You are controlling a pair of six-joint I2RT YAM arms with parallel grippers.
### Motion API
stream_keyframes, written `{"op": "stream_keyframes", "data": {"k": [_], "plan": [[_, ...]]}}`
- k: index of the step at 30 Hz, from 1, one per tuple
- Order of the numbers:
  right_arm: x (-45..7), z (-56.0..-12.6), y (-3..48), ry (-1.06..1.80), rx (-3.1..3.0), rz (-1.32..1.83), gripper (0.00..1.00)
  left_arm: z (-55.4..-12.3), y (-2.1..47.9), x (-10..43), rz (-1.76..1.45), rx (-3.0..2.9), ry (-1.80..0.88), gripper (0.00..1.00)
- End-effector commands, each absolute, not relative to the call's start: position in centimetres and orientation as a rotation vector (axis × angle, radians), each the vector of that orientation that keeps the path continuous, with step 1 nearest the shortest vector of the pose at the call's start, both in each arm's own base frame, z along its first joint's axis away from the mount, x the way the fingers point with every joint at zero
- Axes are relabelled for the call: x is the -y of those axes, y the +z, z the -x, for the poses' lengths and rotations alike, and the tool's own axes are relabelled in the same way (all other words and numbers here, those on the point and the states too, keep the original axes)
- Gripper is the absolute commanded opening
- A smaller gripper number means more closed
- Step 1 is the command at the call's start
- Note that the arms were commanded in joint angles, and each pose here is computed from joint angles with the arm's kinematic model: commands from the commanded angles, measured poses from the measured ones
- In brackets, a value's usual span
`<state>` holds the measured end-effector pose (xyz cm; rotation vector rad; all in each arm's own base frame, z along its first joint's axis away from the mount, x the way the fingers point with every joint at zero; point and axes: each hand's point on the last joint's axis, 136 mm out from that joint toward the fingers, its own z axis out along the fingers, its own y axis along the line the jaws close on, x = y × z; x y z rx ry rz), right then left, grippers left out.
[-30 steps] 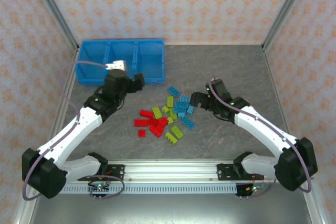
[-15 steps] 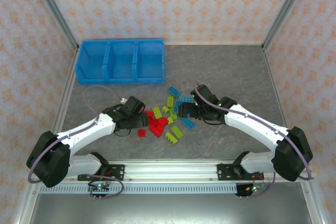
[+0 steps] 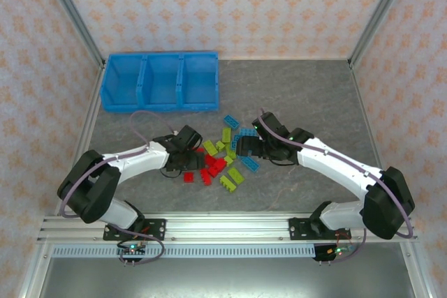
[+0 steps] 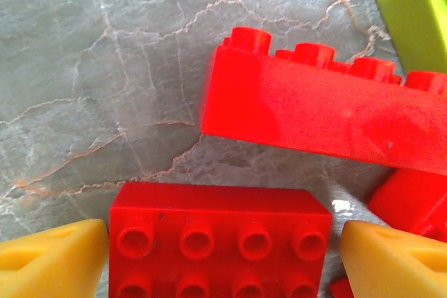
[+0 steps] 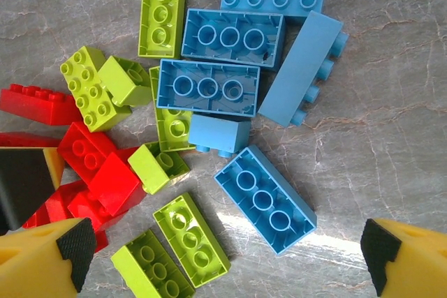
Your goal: Sort the legos into containers by color
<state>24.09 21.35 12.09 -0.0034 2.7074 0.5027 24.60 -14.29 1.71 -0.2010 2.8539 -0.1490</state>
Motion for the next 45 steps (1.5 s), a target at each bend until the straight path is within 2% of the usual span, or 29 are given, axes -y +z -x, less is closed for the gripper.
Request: {"op": "stream_keyframes", "data": {"k": [1, 9, 13, 17, 21, 25, 29, 33, 38, 40, 44, 45], "plan": [[-21.1, -24.1, 13.0, 0.484, -2.695, -0.013, 0.99, -24.8, 1.3, 14.2, 0.168, -2.847, -0.105, 0.85], [-21.6, -24.3, 14.3, 0.530, -2.672, -0.015, 0.99, -24.8, 1.8, 13.3, 0.177, -2.823, -0.054, 0.64], [-21.6, -24.4, 15.6, 0.553, -2.634, -0.032, 0.99, -25.6, 4.6, 13.4, 0.180, -2.749, -0.094, 0.62], [-21.0, -24.8, 16.8, 0.549, -2.581, -0.056, 0.99, -27.9, 10.5, 12.3, 0.212, -2.598, -0.133, 0.60], [-20.7, -25.2, 17.3, 0.529, -2.551, -0.072, 0.99, -31.9, 15.7, 8.2, 0.358, -2.441, -0.133, 0.59], [-20.6, -25.5, 17.5, 0.520, -2.536, -0.078, 0.99, -37.3, 20.0, 1.4, 0.585, -2.255, -0.028, 0.57], [-20.5, -25.5, 17.5, 0.517, -2.537, -0.076, 0.99, -43.0, 20.9, -5.1, 0.821, -2.163, 0.008, 0.53], [-19.9, -25.2, 17.9, 0.515, -2.518, -0.081, 0.99, -47.7, 20.0, -9.2, 0.945, -2.161, 0.032, 0.53], [-19.4, -24.8, 18.0, 0.512, -2.511, -0.090, 0.99, -51.1, 15.7, -13.0, 1.114, -2.208, -0.008, 0.57], [-19.4, -24.7, 18.1, 0.513, -2.512, -0.086, 0.99, -51.9, 15.1, -13.7, 1.119, -2.216, -0.016, 0.63], [-19.0, -24.7, 18.1, 0.493, -2.503, -0.090, 0.99, -52.3, 16.1, -13.8, 1.080, -2.228, -0.024, 0.81], [-18.9, -24.7, 18.1, 0.489, -2.502, -0.093, 0.99, -52.2, 16.7, -13.7, 1.073, -2.221, -0.033, 0.82]]}}
